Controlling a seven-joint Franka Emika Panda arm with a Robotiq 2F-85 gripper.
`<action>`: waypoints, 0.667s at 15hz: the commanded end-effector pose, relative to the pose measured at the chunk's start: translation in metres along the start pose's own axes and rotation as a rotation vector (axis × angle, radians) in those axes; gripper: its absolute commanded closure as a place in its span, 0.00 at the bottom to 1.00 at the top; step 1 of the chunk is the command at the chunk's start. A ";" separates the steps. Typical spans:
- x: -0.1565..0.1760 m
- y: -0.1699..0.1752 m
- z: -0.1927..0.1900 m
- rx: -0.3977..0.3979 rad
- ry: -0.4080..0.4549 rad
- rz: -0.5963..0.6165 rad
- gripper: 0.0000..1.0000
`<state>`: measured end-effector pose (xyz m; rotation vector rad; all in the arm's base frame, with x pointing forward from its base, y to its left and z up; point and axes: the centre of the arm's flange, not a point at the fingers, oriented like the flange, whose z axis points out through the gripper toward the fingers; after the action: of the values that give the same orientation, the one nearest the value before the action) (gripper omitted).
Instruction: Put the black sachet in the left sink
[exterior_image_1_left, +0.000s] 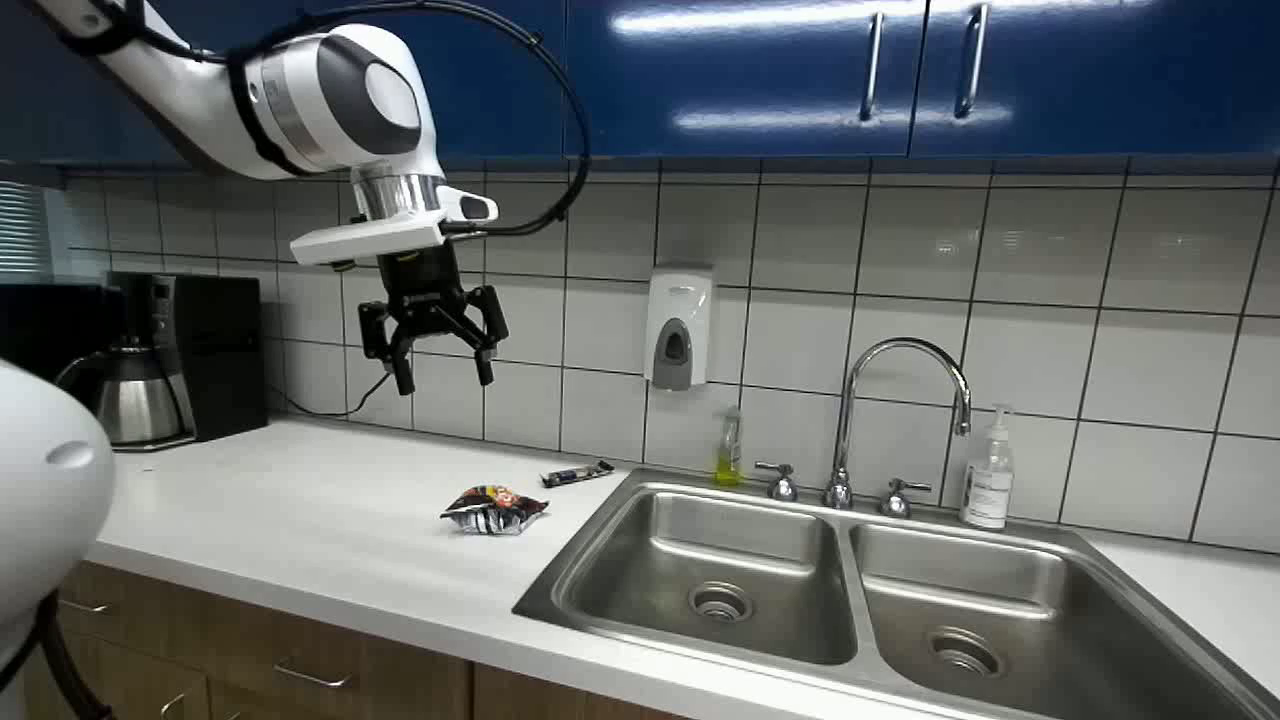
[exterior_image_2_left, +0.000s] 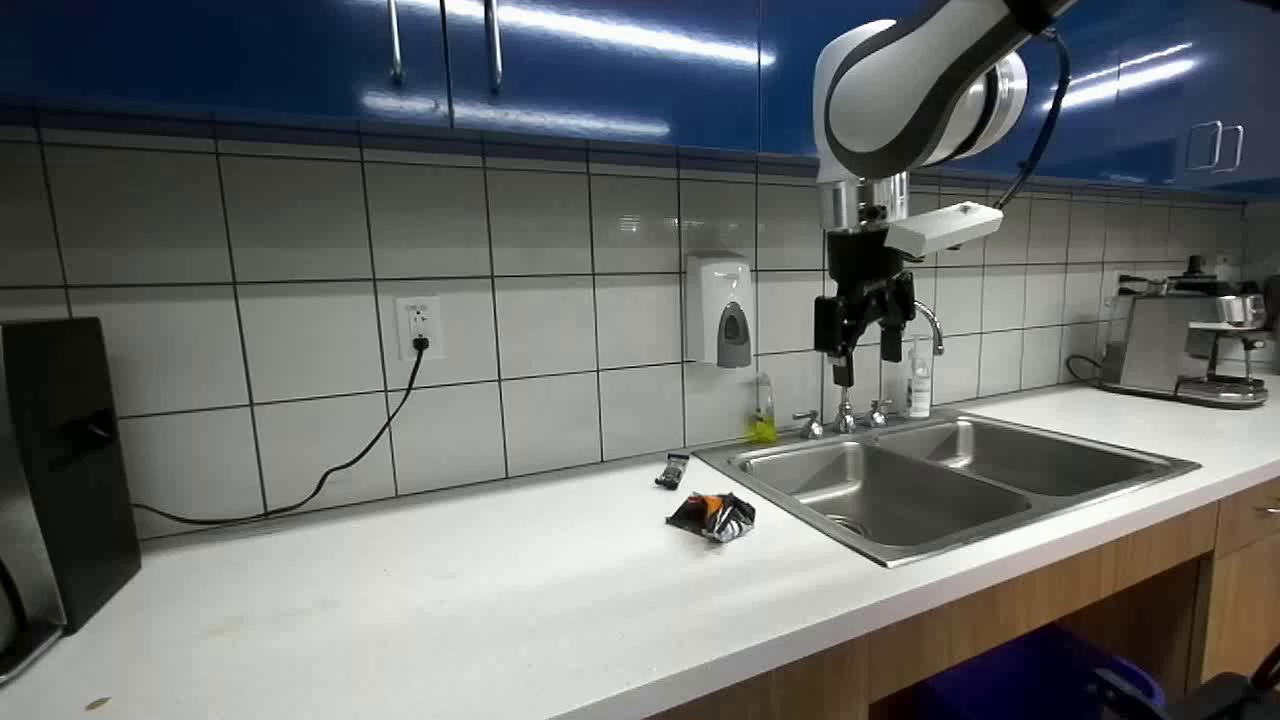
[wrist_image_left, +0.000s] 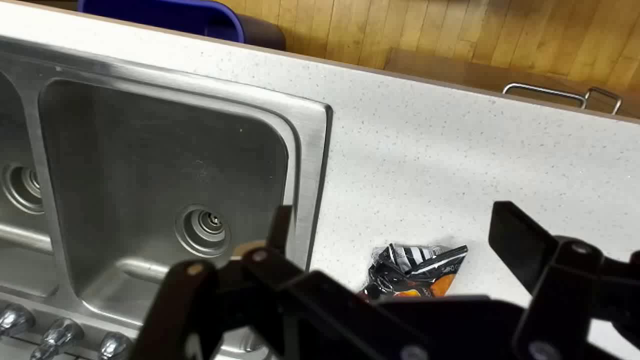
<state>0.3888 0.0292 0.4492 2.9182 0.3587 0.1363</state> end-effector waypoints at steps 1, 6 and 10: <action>0.000 0.000 0.000 0.000 -0.001 0.000 0.00; 0.011 -0.009 0.025 0.016 -0.015 -0.024 0.00; 0.016 -0.028 0.058 0.039 -0.046 -0.051 0.00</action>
<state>0.3975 0.0392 0.4113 2.9294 0.4112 0.0773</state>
